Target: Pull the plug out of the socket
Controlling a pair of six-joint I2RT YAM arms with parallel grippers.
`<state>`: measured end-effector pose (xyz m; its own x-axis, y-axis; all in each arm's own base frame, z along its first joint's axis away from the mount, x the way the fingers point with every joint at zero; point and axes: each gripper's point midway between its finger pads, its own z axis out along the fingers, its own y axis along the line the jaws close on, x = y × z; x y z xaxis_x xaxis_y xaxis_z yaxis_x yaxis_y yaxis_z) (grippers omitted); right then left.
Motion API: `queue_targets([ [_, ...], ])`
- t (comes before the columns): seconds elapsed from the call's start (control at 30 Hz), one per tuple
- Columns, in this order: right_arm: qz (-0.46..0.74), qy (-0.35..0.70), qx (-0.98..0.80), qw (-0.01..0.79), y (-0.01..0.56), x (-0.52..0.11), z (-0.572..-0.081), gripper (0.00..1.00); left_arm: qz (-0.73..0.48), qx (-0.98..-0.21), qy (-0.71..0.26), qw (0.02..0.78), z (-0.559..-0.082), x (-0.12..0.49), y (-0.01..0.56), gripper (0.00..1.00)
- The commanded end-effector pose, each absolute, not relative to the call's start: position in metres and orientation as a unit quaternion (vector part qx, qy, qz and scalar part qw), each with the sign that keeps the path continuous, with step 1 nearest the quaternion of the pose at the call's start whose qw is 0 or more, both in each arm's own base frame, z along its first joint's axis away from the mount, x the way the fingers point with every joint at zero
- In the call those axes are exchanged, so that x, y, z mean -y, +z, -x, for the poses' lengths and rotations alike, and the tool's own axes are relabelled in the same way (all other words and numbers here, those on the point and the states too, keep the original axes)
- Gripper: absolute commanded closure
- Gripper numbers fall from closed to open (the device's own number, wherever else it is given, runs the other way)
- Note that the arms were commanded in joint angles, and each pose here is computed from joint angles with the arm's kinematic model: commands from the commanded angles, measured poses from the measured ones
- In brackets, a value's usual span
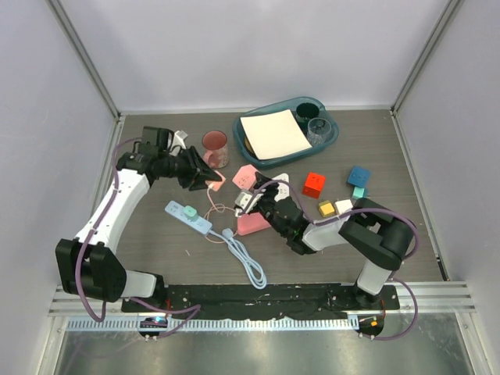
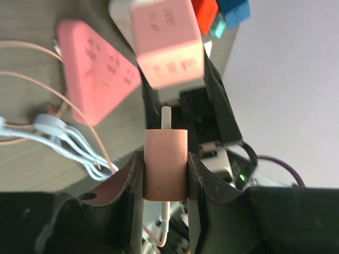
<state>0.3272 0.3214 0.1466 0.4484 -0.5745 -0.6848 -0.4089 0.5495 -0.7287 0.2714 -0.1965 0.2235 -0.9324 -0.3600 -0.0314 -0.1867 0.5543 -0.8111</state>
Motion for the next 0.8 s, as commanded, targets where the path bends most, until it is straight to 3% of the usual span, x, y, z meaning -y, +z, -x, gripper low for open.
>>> queue_targets([
  [0.0, 0.428, -0.017, -0.509, 0.746, 0.200, -0.329, -0.321, 0.99, 0.177, -0.896, -0.351, 0.206, -0.308, 0.158, 0.232, 1.00],
  [0.33, 0.408, 0.026, -0.599, 0.689, 0.154, -0.352, -0.338, 0.99, 0.319, -0.876, -0.207, 0.296, -0.374, 0.052, 0.196, 0.96],
  [0.43, 0.421, 0.047, -0.610, 0.670, 0.137, -0.364, -0.337, 0.99, 0.334, -0.878, -0.202, 0.276, -0.388, 0.043, 0.178, 0.91],
  [0.77, 0.434, 0.039, -0.627, 0.646, 0.118, -0.382, -0.350, 0.92, 0.353, -0.901, -0.177, 0.178, -0.417, 0.043, 0.105, 0.85],
])
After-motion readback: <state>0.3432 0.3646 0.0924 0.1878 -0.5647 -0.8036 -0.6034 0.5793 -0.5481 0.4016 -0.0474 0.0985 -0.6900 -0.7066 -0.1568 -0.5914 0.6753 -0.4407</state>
